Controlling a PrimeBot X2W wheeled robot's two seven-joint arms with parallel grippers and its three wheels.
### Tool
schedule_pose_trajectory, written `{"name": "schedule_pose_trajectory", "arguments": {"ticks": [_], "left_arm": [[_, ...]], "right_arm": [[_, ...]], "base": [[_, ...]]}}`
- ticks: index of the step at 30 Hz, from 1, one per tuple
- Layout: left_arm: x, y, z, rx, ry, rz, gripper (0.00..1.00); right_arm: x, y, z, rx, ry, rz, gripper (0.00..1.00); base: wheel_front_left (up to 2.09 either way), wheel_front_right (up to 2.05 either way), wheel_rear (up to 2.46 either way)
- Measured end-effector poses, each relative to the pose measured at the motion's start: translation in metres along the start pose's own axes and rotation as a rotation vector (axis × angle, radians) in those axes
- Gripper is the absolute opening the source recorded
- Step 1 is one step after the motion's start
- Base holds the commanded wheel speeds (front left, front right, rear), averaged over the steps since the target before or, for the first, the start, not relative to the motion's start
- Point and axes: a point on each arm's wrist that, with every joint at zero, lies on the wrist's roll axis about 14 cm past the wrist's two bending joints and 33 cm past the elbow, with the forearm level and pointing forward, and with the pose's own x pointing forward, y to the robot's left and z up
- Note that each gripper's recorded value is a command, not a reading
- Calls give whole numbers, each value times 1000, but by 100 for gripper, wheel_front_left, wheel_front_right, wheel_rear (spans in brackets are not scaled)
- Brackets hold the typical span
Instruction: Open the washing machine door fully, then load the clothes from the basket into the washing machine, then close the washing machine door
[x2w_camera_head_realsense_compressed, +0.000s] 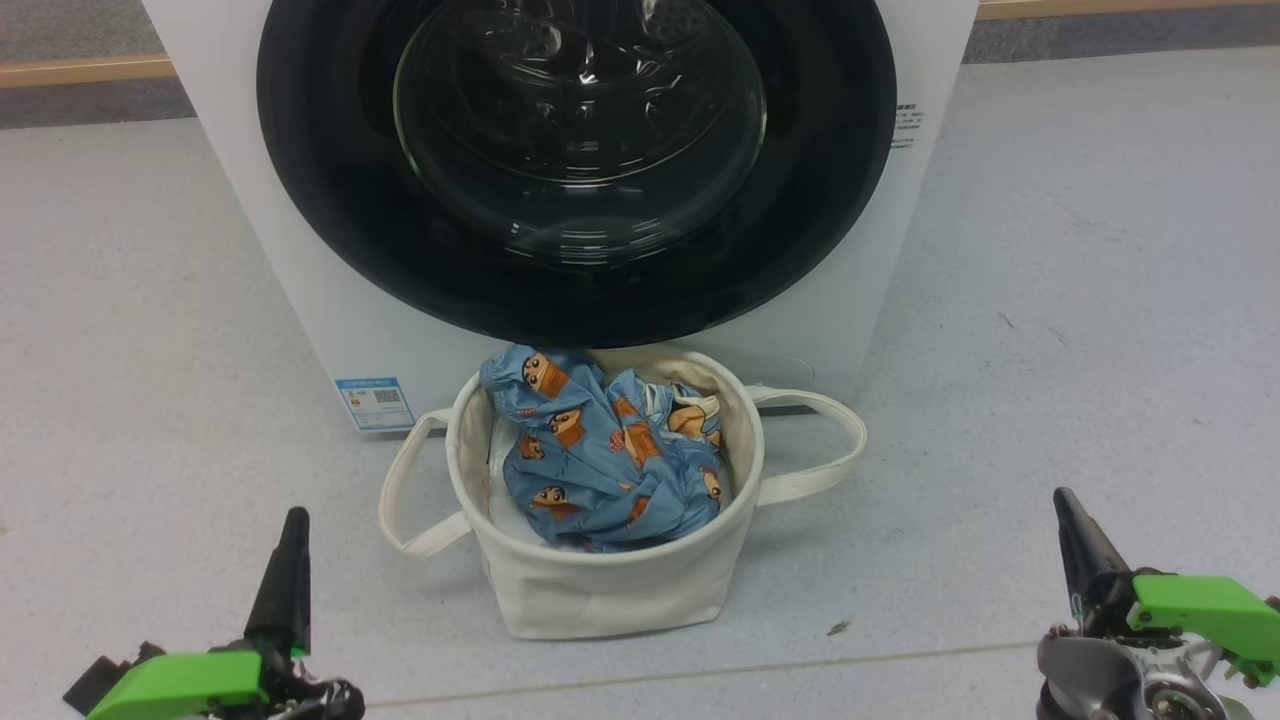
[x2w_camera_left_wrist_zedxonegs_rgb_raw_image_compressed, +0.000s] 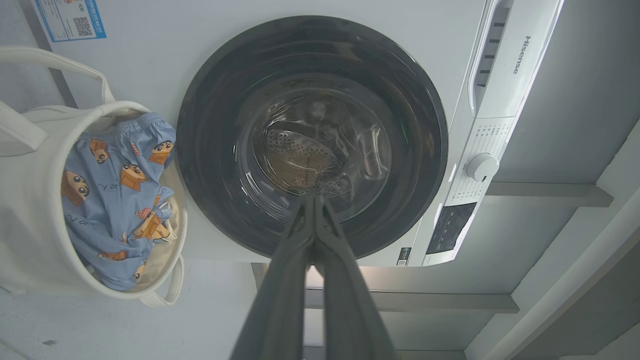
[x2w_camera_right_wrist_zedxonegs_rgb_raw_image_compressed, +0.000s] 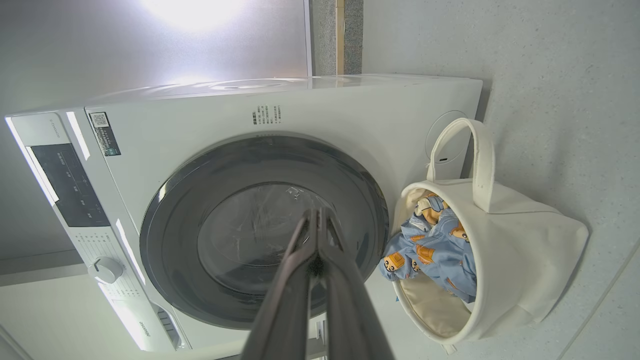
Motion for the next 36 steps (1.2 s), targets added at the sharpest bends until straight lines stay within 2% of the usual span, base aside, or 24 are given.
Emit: {"name": "schedule_pose_trajectory", "arguments": {"ticks": [16,17,24,36], "left_arm": [[0,0,0,0,0,0,0],[0,0,0,0,0,0,100],[-19,49,-3,-23,-5,152,100],[-14,41,1,-27,-15,133,100]], "right_arm": [[0,0,0,0,0,0,0],[0,0,0,0,0,0,100],[-18,-46,-4,16,-5,-136,100],[-13,-46,-7,39,-11,-138,100]], "base": [[0,0,0],[0,0,0],[0,0,0],[0,0,0]]}}
